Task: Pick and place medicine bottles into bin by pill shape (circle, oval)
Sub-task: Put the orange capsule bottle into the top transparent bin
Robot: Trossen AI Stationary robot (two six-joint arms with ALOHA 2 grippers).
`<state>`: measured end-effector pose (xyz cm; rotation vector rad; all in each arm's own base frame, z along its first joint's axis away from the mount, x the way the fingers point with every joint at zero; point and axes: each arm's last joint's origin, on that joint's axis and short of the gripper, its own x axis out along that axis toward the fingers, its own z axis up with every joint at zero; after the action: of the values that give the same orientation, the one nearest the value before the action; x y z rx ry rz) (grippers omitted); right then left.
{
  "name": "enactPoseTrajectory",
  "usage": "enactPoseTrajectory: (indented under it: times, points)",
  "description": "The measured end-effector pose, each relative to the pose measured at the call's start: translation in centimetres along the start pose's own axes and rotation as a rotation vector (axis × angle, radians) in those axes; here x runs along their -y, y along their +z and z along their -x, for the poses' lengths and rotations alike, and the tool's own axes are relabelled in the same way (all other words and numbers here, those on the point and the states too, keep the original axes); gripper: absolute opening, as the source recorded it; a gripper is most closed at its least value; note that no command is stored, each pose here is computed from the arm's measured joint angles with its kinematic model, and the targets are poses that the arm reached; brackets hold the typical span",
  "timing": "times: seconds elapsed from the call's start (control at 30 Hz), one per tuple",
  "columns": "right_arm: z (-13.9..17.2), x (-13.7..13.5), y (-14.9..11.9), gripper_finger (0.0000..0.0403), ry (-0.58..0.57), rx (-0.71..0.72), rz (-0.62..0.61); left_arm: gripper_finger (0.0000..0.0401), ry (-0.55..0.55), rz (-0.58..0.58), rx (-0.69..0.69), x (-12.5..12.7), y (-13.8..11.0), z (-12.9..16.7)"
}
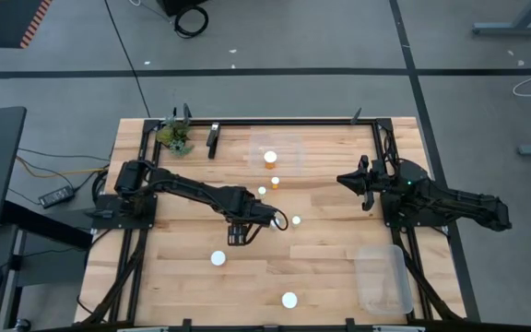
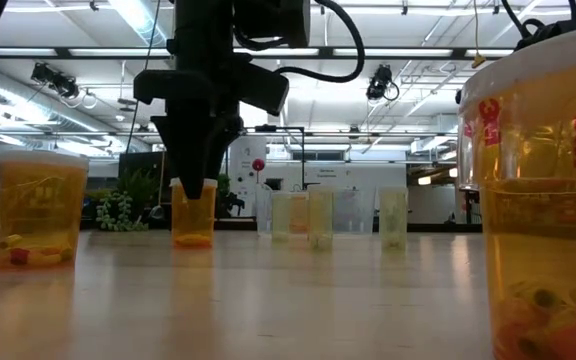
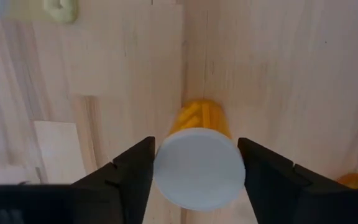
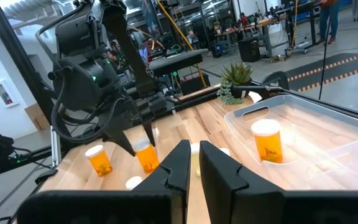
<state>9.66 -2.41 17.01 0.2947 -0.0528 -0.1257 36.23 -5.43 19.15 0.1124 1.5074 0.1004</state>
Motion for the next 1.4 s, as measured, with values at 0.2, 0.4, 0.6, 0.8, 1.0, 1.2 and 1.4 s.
enactPoseTrajectory:
  times: [0.2, 0.4, 0.6, 0.8, 1.0, 1.2, 1.4]
  points:
    - [0.0, 0.0, 0.0, 0.0041, 0.000, 0.000, 0.000, 0.0217, 0.001, 0.001, -0.002, -0.3, 0.0, 0.0]
    - [0.0, 0.0, 0.0, 0.0041, 0.000, -0.001, 0.000, 0.0219, -0.010, 0.014, 0.000, -2.0, 0.2, 0.8]
    - [0.0, 0.0, 0.0, 0.0041, -0.001, -0.002, 0.000, 0.0217, -0.010, 0.009, 0.018, -4.4, 1.0, 2.3]
    - [0.0, 0.0, 0.0, 0.0041, -0.001, -0.001, 0.000, 0.0221, -0.005, 0.024, 0.094, -7.3, 2.2, 4.6]
    - [0.0, 0.0, 0.0, 0.0041, 0.000, -0.001, 0.000, 0.0218, 0.020, 0.042, 0.200, -10.8, 3.1, 6.9]
    - [0.0, 0.0, 0.0, 0.0041, -0.001, -0.001, 0.000, 0.0225, 0.062, 0.091, 0.270, -14.6, 3.3, 7.4]
    - [0.0, 0.0, 0.0, 0.0041, 0.000, -0.001, 0.000, 0.0221, 0.102, 0.154, 0.343, -17.7, 3.5, 7.2]
